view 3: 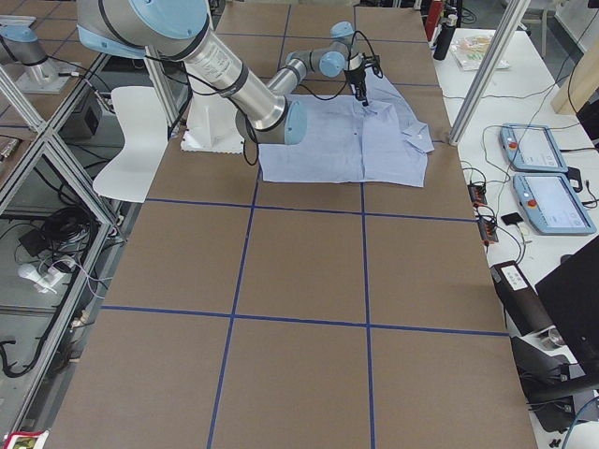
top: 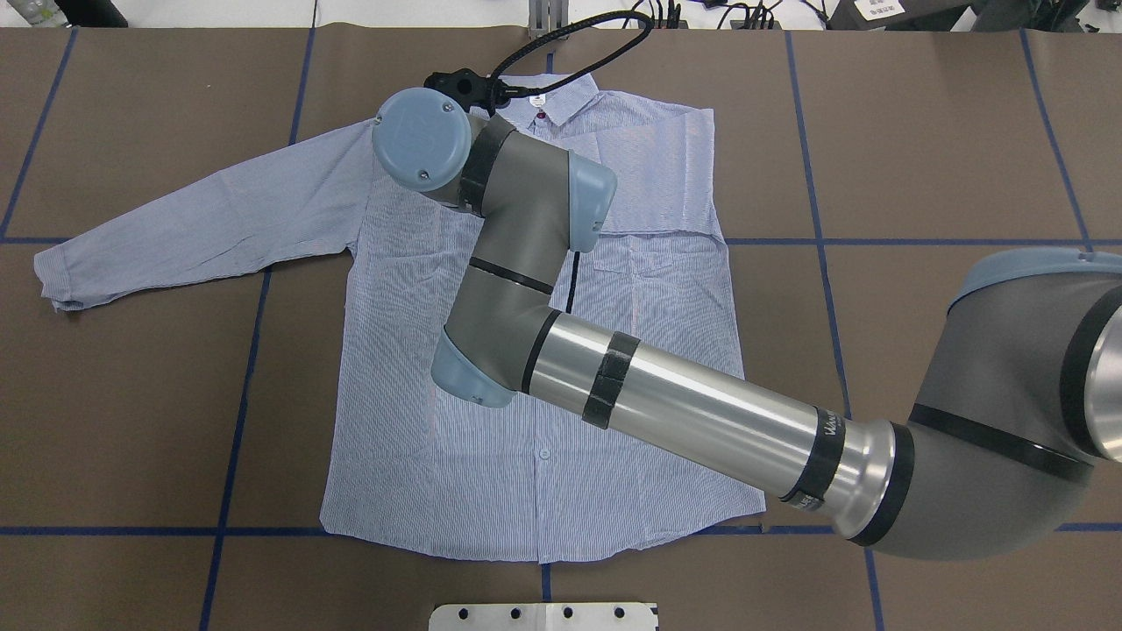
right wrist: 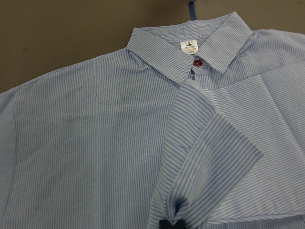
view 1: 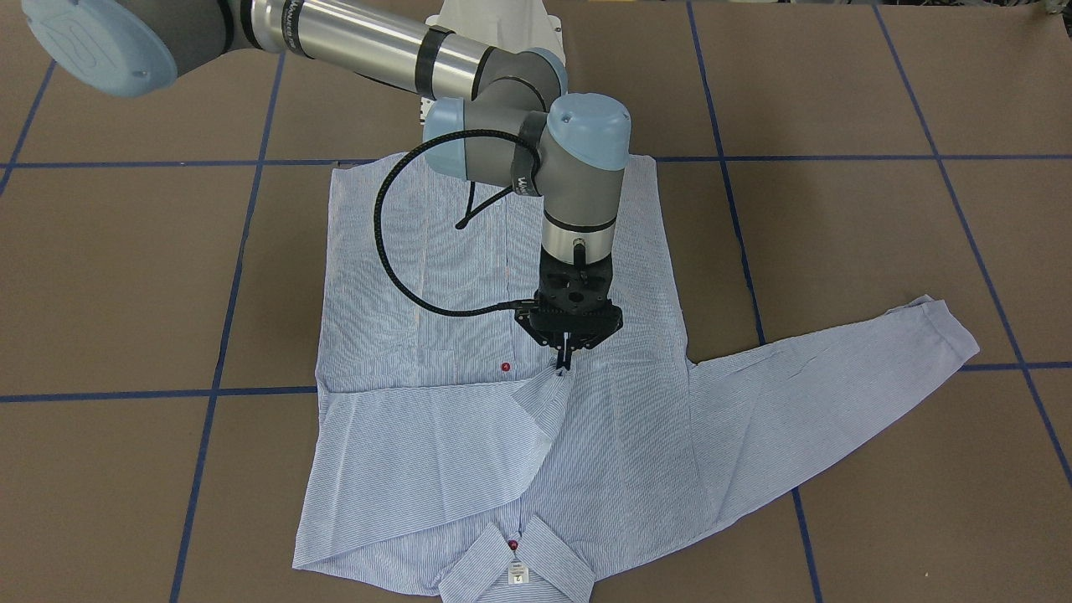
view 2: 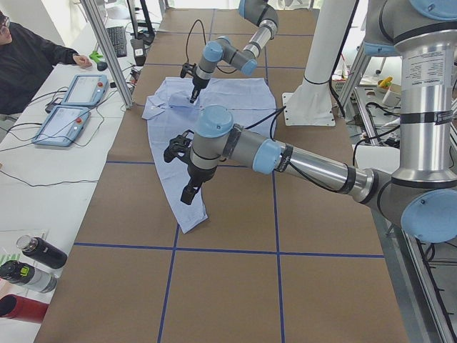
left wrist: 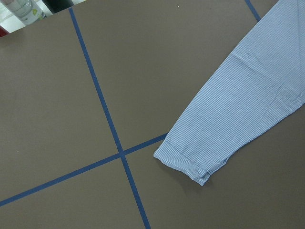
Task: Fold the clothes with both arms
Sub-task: 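Fold the held sleeve across the shirt front toward the collar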
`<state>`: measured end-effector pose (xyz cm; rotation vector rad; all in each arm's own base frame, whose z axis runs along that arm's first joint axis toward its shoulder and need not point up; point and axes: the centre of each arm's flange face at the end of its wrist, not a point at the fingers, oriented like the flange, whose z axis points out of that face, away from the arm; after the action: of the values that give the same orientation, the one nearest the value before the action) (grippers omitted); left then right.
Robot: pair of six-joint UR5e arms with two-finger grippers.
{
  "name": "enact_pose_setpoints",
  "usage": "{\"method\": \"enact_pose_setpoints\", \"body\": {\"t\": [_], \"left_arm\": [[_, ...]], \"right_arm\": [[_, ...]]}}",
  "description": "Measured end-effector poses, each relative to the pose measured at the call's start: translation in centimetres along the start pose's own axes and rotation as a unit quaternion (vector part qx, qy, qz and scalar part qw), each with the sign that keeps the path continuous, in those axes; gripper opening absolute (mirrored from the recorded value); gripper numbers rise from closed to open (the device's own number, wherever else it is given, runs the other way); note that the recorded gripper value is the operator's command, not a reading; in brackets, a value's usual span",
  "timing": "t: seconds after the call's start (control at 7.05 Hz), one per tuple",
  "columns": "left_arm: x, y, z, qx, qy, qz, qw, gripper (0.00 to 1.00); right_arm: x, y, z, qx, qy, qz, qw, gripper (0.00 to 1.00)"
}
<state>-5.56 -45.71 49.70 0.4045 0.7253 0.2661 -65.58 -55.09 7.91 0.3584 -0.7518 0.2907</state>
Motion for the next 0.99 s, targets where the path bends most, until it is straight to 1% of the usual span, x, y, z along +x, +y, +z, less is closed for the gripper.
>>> {"method": "enact_pose_setpoints", "body": {"t": [0.14,0.43,0.71,0.85,0.99], "left_arm": [[0.0,0.0,0.0,0.0,0.0,0.0,1.0,1.0],[0.0,-0.1,0.0,0.0,0.0,0.001,1.0,1.0],[0.0,0.0,0.2,-0.001,0.002,-0.001,1.0,1.0],[-0.2,0.0,0.6,-0.004,0.016,-0.006,0.9999,1.0],[-0.1,0.0,1.0,-0.003,0.043,-0.01,0.999,1.0]], "right_arm": [[-1.2,0.1,0.2,0.0,0.0,0.006,1.0,0.98],[-4.5,0.5,0.3,-0.003,0.012,0.014,0.9998,0.99],[-6.6,0.2,-0.7,-0.005,0.013,0.019,0.9997,0.99],[-6.6,-0.5,-0.9,-0.009,0.012,0.02,0.9997,1.0],[-5.8,-2.3,-1.2,-0.022,0.009,0.021,0.9995,1.0]]}}
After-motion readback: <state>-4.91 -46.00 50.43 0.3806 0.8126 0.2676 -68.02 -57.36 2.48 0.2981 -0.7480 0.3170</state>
